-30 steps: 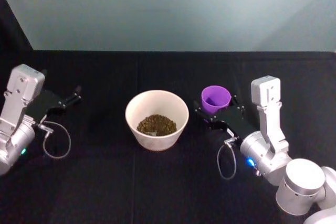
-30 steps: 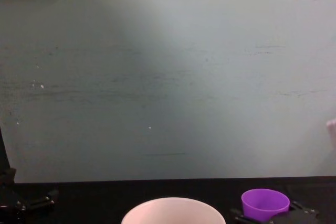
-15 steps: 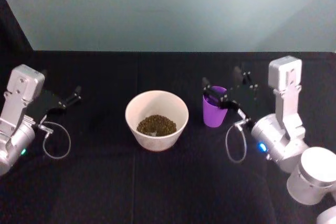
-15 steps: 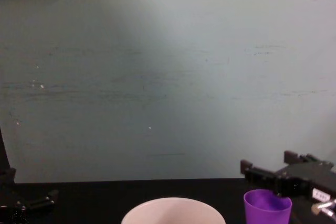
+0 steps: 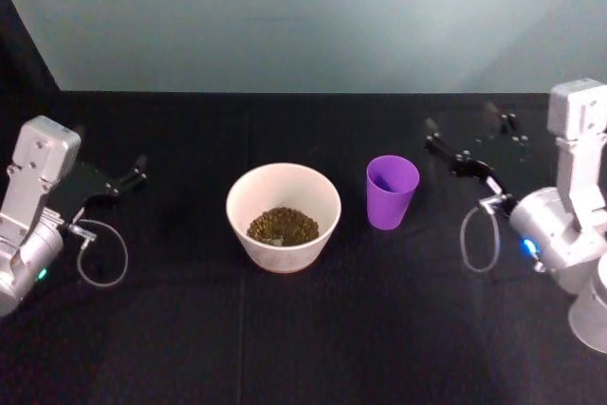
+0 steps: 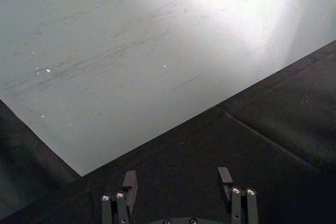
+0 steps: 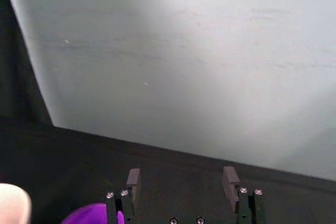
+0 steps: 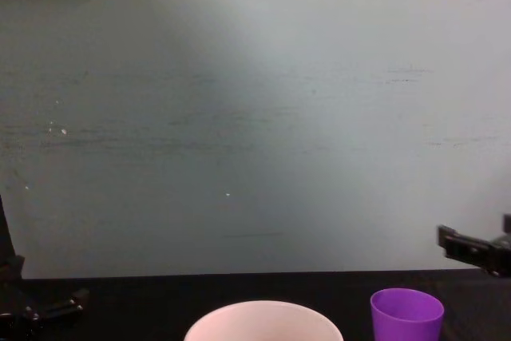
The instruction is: Pick up the cup and pour the mung beans from the cup into the bowl.
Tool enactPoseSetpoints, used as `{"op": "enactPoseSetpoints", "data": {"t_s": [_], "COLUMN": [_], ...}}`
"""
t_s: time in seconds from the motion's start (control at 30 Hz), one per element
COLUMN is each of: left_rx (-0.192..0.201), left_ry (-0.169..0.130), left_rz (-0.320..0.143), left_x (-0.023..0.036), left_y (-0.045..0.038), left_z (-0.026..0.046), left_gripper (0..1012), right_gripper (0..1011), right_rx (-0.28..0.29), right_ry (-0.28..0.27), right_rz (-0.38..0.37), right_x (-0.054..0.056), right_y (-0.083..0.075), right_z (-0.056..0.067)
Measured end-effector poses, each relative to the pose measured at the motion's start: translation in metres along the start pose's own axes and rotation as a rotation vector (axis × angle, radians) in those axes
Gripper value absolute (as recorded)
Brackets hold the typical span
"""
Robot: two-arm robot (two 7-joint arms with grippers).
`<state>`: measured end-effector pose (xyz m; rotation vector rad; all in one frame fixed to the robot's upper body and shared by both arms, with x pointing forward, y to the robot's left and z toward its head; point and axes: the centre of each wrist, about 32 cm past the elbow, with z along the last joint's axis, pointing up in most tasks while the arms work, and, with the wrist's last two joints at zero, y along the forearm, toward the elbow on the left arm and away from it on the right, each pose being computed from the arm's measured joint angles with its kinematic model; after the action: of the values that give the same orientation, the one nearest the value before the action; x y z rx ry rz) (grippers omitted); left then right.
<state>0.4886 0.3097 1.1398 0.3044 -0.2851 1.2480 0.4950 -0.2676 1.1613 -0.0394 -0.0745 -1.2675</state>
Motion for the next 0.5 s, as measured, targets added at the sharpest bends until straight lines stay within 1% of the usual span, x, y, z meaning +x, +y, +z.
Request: {"op": "enactPoseSetpoints", "data": {"t_s": [0.07,0.17,0.33,0.5], "left_rx": [0.0,0.0,0.0,0.0], "left_ry": [0.0,0.0,0.0,0.0], "left_rz": [0.0,0.0,0.0,0.0], "left_x": [0.0,0.0,0.0,0.0], "left_y": [0.0,0.0,0.0,0.0], "left_z": [0.0,0.0,0.0,0.0], "left_gripper": [1000,1000,1000,1000], "right_gripper": [1000,1002,1002,1000], "right_rx": [-0.019,-0.044,-0.077,-0.093], "right_ry": [0.002,0.006,0.022,0.028], "right_rz": [-0.015,-0.028,-0.038,-0.04], "right_x": [0.007,0.012,0.014,0.012], "right_y": [-0.001,-0.003,-0.006,-0.006], "right_z": [-0.004,-0.011,-0.023,-0.027]}}
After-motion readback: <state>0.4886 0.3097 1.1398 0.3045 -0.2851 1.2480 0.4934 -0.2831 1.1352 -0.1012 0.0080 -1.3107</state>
